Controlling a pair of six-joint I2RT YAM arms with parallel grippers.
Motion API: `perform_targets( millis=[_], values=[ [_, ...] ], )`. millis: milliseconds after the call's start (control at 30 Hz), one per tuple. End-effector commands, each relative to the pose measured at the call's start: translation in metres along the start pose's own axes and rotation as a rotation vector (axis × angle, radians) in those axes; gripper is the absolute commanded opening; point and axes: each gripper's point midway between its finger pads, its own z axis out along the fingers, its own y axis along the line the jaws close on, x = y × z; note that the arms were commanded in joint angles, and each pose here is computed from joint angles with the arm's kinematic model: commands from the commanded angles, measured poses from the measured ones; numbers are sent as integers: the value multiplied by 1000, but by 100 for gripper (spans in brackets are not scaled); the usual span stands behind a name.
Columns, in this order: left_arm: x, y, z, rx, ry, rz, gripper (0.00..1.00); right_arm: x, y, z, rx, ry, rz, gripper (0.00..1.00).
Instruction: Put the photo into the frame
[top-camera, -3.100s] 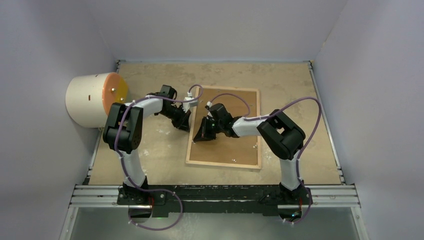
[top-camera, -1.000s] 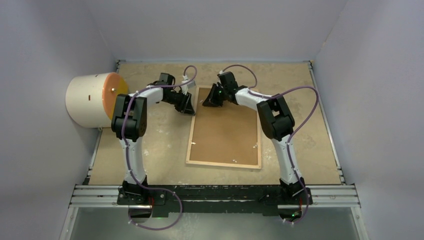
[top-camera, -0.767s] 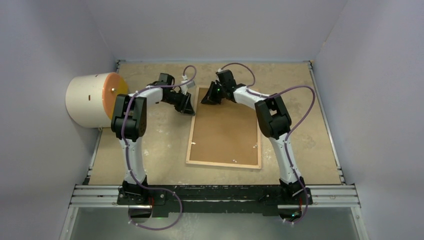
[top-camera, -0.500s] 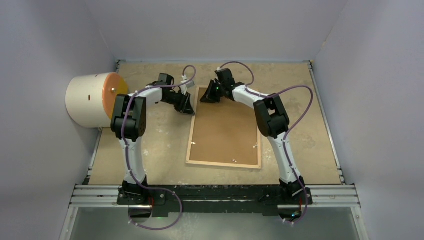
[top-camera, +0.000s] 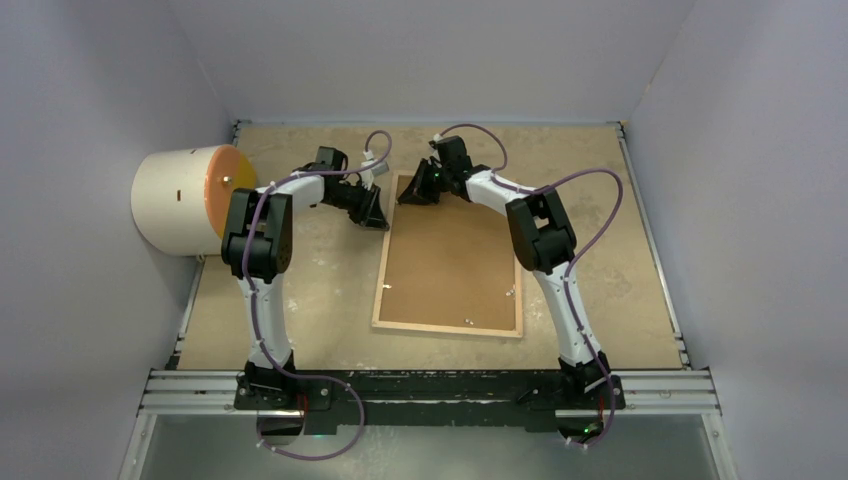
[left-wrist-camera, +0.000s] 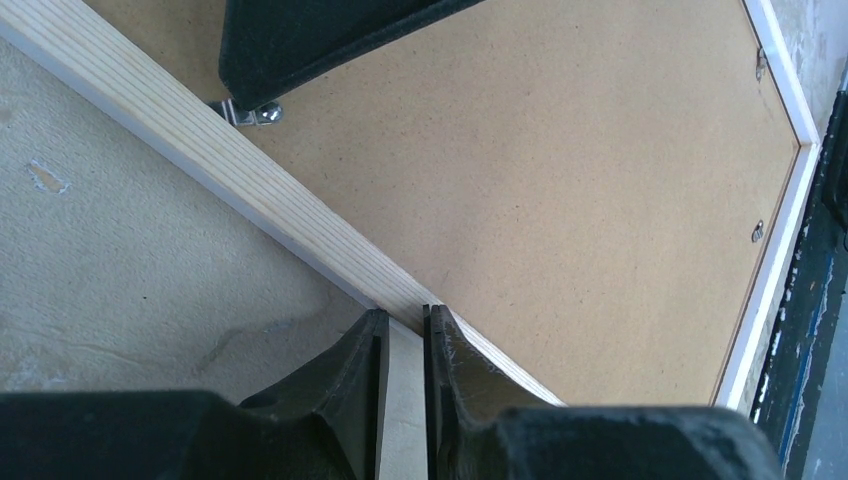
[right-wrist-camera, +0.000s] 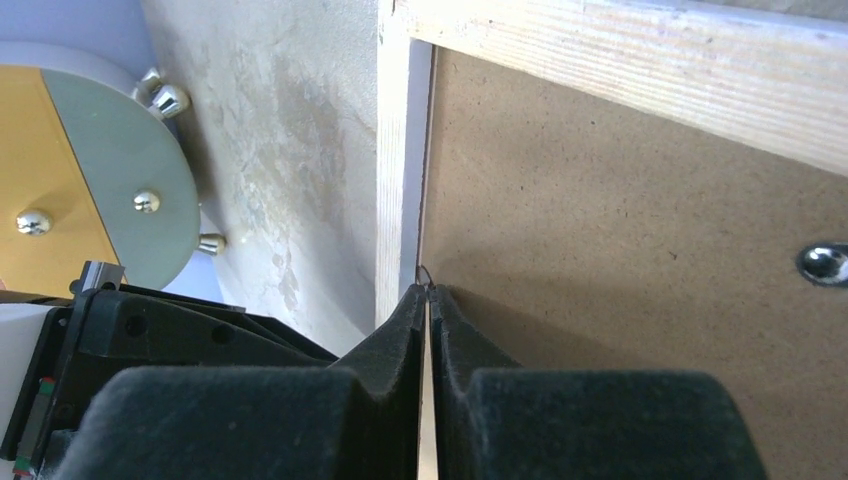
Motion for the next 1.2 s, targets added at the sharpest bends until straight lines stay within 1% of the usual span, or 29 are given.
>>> perform_targets(
  millis=[0,533,600,667,767,1000,1167],
  values=[
    [25,1,14,13,55,22,13,10,0,11,-28,45,1,6],
    [25,-2,11,16,60,31,12,2,14,3,-45,60,-53,7],
    [23,-4,9,18,60,36,11,-6,14,-3,-40,43,-57,7],
    [21,-6,5,14,57,45,11,-19,17,-14,-35,0,-62,8],
    [19,-8,1,13,54,55,11,-31,17,-23,-19,-37,-77,11],
    [23,-8,2,15,59,44,11,-26,0,-14,12,-28,-70,11],
    [26,-6,3,12,68,41,11,-14,-6,-5,19,7,-75,11]
  ],
)
